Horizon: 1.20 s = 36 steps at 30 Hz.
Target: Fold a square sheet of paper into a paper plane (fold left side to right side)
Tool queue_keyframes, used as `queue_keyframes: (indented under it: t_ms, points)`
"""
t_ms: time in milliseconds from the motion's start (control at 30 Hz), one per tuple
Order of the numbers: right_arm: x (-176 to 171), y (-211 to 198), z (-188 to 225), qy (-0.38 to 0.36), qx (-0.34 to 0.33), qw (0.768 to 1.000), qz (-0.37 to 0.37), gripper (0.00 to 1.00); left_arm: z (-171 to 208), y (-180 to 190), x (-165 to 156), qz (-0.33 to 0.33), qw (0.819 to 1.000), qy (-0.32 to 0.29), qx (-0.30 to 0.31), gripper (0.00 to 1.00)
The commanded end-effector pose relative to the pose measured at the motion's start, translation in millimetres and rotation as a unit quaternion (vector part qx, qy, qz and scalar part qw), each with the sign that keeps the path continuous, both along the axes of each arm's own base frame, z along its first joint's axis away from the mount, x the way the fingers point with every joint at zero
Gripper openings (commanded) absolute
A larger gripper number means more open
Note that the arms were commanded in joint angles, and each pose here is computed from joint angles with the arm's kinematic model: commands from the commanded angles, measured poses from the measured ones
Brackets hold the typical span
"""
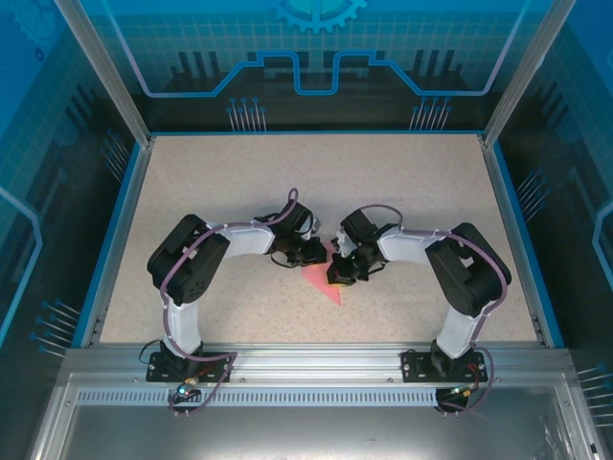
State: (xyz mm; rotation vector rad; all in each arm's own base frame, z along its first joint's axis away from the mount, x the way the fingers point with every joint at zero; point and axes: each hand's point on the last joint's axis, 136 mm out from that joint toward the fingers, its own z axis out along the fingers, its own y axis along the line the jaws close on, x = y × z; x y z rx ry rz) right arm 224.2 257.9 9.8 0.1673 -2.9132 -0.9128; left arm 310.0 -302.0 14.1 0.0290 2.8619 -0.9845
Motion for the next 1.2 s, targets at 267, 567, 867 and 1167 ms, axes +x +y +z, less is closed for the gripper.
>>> queue_keyframes:
  t_ms: [267, 567, 867, 1167]
  points:
    - [-76.2, -43.3, -15.8, 0.098, -0.075, 0.991, 0.041, 0.0, -20.5, 16.3, -3.7, 0.011, 0.999, 0.017, 0.048, 0.17]
    - [-65.8, -41.6, 7.9, 0.063, -0.039, 0.996, 0.042, 0.0, 18.2, 4.8, 13.1, 0.002, 1.0, -0.01, 0.02, 0.23]
    - [4.8, -54.0, 67.2, -0.098, 0.035, 0.994, -0.022, 0.23, 95.5, 23.8, 30.4, 0.044, 0.996, -0.061, -0.045, 0.43]
    - [31.6, -53.1, 83.5, -0.163, 0.054, 0.985, -0.03, 0.46, 66.0, 41.7, 12.0, 0.074, 0.996, -0.016, -0.051, 0.49]
